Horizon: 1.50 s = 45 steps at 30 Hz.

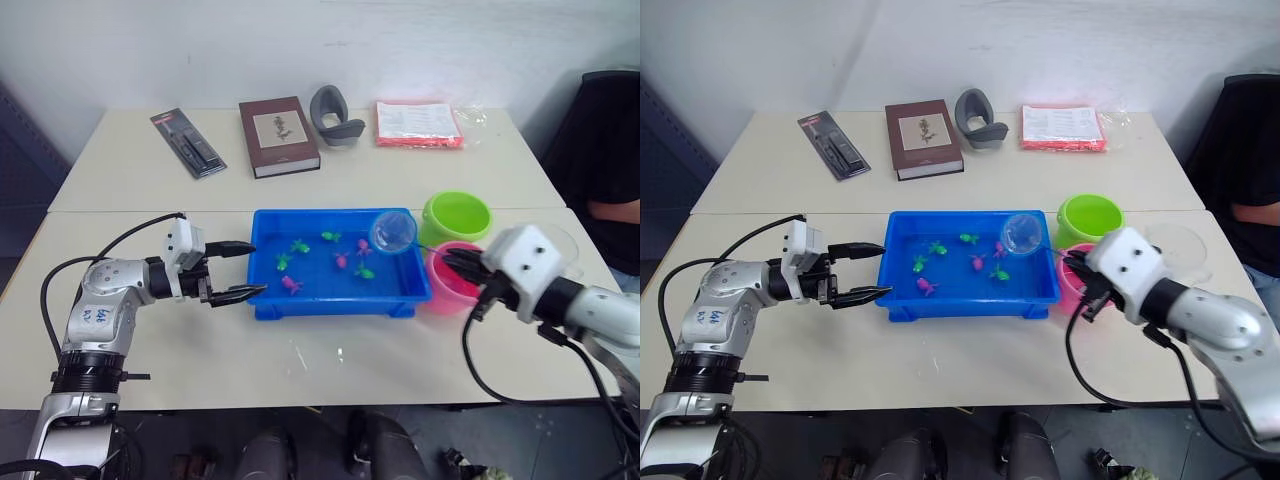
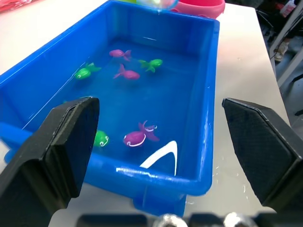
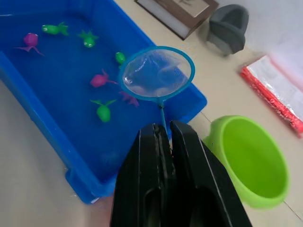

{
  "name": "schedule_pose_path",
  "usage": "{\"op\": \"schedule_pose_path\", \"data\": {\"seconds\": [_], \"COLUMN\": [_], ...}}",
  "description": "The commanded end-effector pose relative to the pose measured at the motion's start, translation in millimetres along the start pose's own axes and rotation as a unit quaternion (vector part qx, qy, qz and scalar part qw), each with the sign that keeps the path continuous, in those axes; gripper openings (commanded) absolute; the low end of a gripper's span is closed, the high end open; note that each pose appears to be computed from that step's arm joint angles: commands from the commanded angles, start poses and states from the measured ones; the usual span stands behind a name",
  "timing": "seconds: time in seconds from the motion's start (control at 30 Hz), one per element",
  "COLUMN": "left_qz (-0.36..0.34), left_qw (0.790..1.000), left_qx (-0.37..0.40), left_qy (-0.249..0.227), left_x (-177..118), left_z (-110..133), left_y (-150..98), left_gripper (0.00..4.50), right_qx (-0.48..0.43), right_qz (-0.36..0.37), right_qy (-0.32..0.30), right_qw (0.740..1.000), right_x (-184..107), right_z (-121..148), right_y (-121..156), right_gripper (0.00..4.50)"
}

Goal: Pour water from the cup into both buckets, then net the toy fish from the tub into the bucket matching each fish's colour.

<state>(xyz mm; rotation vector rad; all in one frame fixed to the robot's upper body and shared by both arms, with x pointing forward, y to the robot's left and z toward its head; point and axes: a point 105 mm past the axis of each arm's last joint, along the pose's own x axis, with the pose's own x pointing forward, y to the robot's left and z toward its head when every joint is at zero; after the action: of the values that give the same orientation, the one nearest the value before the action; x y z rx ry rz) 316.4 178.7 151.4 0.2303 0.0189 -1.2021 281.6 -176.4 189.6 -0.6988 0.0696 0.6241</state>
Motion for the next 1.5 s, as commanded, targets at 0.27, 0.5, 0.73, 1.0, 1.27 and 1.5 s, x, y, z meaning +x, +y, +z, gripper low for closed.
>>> {"op": "schedule_pose_path", "data": {"seconds": [0.27, 0.5, 0.73, 1.0, 1.27, 1.5], "left_qz": [0.013, 0.015, 0.015, 0.019, 0.019, 0.019], "left_qw": [0.999, 0.999, 0.999, 0.999, 0.999, 0.999], "left_qx": [0.023, 0.024, 0.022, 0.025, 0.024, 0.022], "left_qy": [-0.022, -0.028, -0.037, -0.04, -0.042, -0.041], "left_x": [1, 4, 6, 6, 7, 4], "left_z": [14, 15, 18, 22, 24, 19], "left_y": [-3, -3, -5, -6, -8, -9], "left_gripper": [4.46, 4.46, 4.46, 4.46, 4.46, 4.46], "right_qx": [-0.174, -0.201, -0.262, -0.258, -0.249, -0.162], "right_qz": [-0.05, -0.03, -0.069, -0.024, 0.012, 0.036], "right_qy": [0.07, 0.116, 0.126, 0.144, 0.146, 0.147], "right_qw": [0.981, 0.972, 0.954, 0.955, 0.957, 0.975], "right_x": [35, 47, 57, 68, 72, 67], "right_z": [-7, -15, -9, -15, -17, -20], "right_y": [-26, -23, -34, -18, -2, 7], "right_gripper": [0.0, 0.0, 0.0, 0.0, 0.0, 0.0]}}
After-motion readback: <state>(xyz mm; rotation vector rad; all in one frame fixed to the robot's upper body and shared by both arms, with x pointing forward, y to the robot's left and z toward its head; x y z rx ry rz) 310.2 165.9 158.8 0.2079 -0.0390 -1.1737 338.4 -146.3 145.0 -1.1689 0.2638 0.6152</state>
